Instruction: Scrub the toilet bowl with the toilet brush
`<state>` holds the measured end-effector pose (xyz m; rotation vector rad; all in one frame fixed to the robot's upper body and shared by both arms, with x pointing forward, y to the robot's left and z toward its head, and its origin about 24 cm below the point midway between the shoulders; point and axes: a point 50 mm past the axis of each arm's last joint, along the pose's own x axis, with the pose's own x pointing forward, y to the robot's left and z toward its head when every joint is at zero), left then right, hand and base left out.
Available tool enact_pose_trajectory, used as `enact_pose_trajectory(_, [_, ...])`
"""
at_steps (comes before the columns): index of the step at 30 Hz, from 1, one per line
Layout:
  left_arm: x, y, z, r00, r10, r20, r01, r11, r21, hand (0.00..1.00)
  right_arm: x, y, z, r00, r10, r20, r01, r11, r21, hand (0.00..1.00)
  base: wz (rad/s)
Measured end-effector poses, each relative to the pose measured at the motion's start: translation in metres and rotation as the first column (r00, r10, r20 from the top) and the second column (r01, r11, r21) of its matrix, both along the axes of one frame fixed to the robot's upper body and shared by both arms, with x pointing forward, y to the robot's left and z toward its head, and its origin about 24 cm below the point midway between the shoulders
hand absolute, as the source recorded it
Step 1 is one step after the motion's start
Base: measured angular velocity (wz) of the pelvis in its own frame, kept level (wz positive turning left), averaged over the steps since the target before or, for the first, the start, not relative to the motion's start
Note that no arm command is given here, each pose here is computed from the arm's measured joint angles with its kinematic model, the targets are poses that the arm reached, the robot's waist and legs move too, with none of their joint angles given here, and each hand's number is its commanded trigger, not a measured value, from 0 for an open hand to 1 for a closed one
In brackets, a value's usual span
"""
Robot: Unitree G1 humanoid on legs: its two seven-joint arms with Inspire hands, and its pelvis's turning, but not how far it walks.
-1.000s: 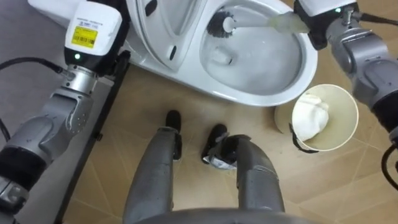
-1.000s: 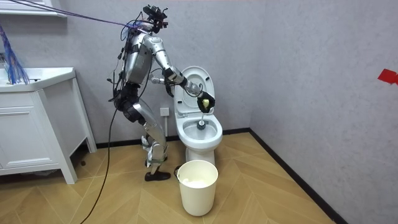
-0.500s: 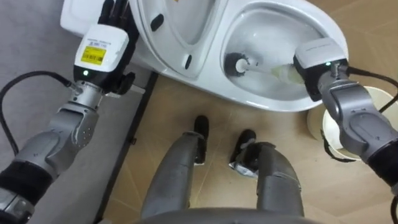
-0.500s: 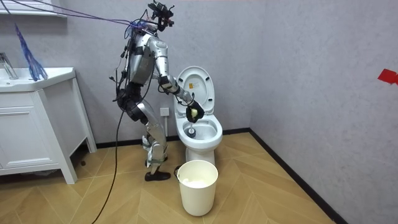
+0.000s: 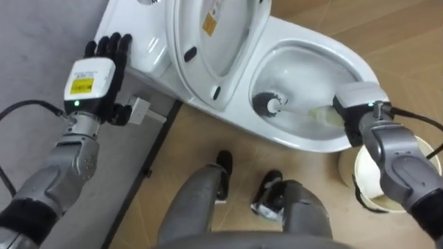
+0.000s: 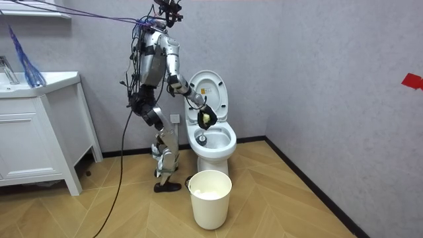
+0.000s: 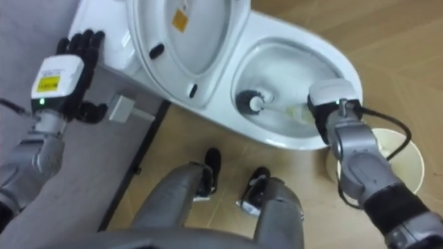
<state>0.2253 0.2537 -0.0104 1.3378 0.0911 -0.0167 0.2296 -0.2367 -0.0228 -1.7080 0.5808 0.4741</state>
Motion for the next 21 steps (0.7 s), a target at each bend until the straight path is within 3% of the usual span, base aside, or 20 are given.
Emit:
enact_pose_trajectory(5, [-0.027,0.010,-0.009,0.994,0.080,-0.074,-0.083,0.996,-0.037,0.00,-0.030,-0.009,-0.015,0.996,-0.062,-0.060,0.067,0.995,0.080,1.00,0.09])
enact_pose_trajectory(12, [-0.081,0.001,-0.021,0.977,0.136,-0.167,-0.156,0.981,-0.114,0.00,-0.080,-0.008,-0.039,0.974,-0.149,-0.168,0.174,0.975,0.141,1.00,-0.06])
enact_pose_trajectory(21, [-0.116,-0.008,-0.041,0.922,0.153,-0.357,-0.228,0.957,-0.178,0.00,-0.115,-0.012,-0.051,0.942,-0.227,-0.247,0.278,0.941,0.192,1.00,0.02])
